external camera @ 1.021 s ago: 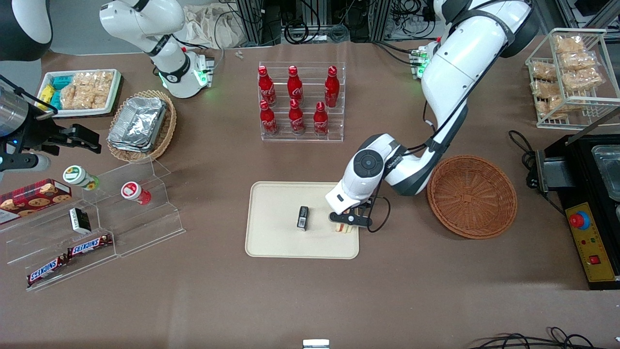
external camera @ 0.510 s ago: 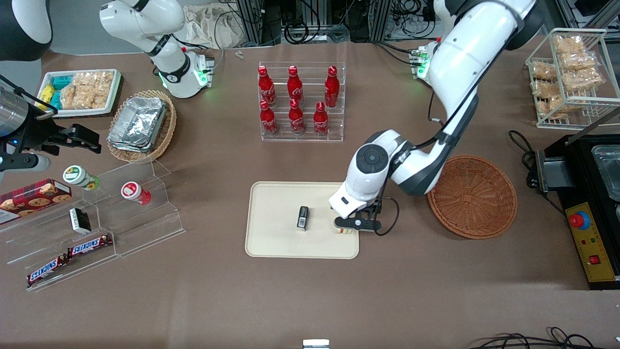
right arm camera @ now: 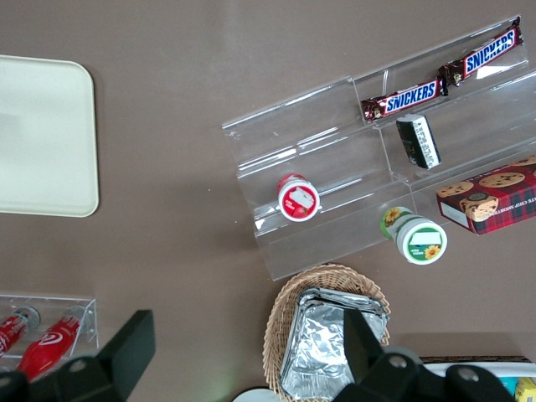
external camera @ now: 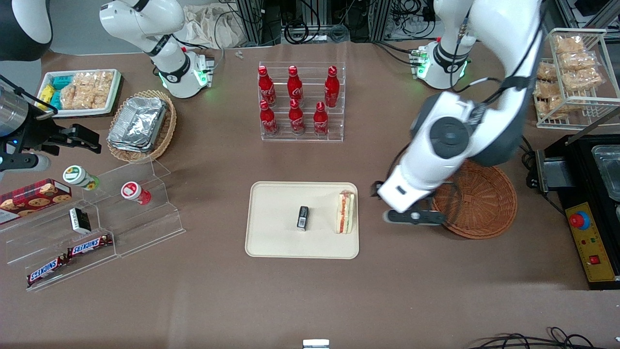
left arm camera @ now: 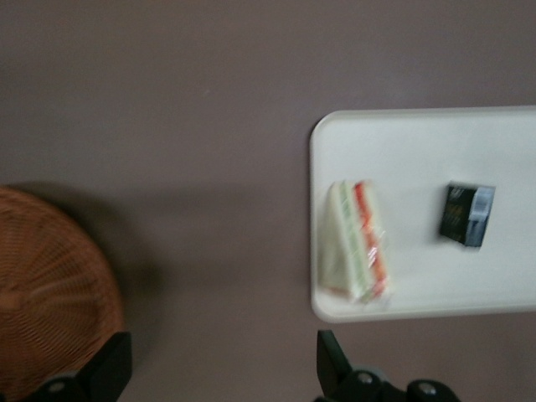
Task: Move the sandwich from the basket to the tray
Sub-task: 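Release the sandwich onto the tray and raise the left gripper away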
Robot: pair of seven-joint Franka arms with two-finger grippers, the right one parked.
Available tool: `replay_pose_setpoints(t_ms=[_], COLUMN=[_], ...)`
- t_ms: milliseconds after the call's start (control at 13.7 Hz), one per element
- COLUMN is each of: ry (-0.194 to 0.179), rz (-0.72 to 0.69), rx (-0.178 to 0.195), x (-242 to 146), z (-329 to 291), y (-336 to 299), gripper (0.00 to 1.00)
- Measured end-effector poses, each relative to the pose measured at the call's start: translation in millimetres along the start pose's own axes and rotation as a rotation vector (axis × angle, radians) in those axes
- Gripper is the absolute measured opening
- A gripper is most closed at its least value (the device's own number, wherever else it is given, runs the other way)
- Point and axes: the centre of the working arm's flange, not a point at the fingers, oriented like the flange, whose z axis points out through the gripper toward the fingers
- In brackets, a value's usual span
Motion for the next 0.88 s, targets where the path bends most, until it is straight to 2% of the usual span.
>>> replay_pose_setpoints(t_ms=[73, 219, 438, 729, 875], ry=[-0.03, -0.067, -0.09, -0.025, -0.007], rz=[0.018, 0.046, 0.02, -0.033, -0.05], rx=[0.005, 0.006, 0.002, 0.007, 0.006], x=[-3, -14, -38, -73, -89], z=[-18, -59, -111, -171, -190], y=[-29, -85, -156, -198, -209], gripper=[1.0, 1.0, 1.0, 1.0, 1.0])
